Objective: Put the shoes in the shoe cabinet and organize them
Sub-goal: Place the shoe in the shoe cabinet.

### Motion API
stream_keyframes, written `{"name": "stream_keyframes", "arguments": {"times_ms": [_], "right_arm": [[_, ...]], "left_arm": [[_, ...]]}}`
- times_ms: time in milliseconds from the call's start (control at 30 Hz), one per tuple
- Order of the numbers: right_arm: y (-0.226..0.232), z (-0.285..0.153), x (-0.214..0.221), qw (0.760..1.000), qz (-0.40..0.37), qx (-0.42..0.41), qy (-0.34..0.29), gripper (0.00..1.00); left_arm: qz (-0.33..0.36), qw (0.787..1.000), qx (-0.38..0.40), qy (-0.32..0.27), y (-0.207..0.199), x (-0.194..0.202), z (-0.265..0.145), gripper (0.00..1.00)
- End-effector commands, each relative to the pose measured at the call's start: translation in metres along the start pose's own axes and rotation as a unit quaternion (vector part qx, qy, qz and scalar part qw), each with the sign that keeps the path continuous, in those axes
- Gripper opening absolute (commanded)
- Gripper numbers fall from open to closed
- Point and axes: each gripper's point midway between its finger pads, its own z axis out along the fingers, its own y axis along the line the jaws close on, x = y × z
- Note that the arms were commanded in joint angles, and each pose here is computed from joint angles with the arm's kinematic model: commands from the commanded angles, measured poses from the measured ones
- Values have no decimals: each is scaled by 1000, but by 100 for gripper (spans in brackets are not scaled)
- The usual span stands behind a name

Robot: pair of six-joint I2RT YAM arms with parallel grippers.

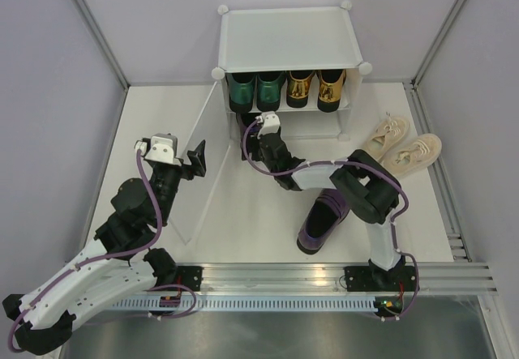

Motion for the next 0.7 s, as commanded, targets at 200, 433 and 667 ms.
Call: {"name": "stream_keyframes", "arguments": {"times_ms": [200, 433, 667], "right_arm": [[1, 20, -13, 1000, -11, 8, -15, 67], [-1, 29, -22, 1000, -20, 10, -22, 60], [-7, 46, -26, 999, -19, 12, -25, 57]], "left_arm": [[0, 1000, 8, -1, -1, -6, -1, 86], [-1, 1000, 9, -1, -1, -7, -1, 86], [-2, 1000, 12, -1, -2, -7, -1, 86]]}}
